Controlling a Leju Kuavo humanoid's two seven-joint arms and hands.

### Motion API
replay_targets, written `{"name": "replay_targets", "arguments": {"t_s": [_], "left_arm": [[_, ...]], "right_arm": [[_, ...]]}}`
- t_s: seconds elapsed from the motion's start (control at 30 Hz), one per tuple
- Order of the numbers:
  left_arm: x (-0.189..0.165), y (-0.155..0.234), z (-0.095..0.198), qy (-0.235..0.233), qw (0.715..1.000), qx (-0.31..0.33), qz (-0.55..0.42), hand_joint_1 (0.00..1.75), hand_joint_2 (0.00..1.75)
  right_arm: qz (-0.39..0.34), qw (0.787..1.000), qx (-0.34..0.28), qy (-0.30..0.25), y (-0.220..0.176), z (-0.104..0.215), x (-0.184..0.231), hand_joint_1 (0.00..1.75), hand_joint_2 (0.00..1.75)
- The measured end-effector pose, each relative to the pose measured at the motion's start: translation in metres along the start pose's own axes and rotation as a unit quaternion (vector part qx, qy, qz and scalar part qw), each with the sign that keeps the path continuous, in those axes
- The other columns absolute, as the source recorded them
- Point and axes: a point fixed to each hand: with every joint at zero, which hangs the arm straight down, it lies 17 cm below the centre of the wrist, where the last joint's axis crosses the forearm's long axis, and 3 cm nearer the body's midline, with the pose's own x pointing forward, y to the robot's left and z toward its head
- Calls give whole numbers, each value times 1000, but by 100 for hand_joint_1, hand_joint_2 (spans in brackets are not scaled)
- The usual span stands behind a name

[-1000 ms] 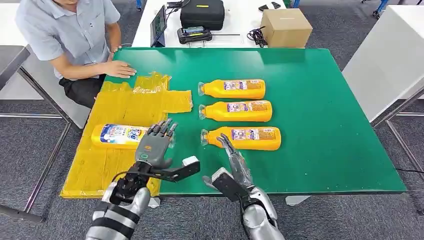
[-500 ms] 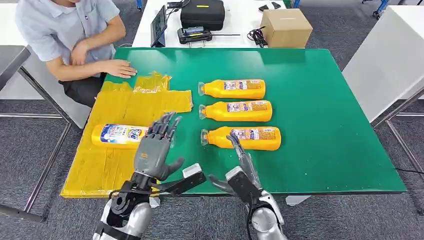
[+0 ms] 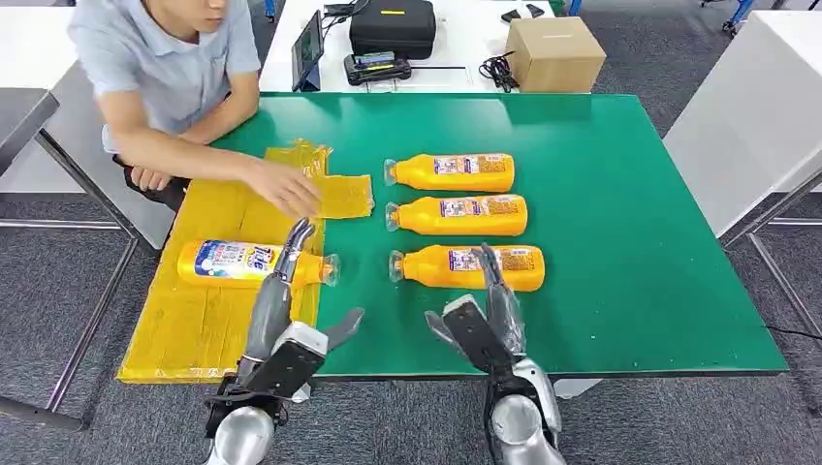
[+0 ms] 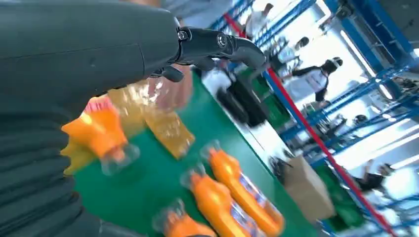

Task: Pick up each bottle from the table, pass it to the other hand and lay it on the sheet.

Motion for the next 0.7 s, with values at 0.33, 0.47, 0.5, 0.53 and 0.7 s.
{"name": "replay_targets", "arguments": {"t_s": [0.33, 0.47, 0.5, 0.53, 0.7], "left_arm": [[0, -7, 2, 12, 997, -2, 71, 0, 175], [-1, -9, 2, 13, 997, -4, 74, 0, 175], [-1, -10, 2, 14, 997, -5, 75, 0, 175], [-1, -11, 2, 14, 997, -7, 76, 0, 175], [-1, -11, 2, 14, 997, -7, 77, 0, 175]], "right_arm": [[198, 978, -12, -65, -14, -17, 28, 0, 175], [267, 960, -1, -81, -7, -23, 38, 0, 175], [283, 956, 1, -79, -7, -25, 37, 0, 175], [300, 951, 3, -76, -7, -28, 35, 0, 175], [362, 929, 20, -72, -2, -36, 25, 0, 175]]}}
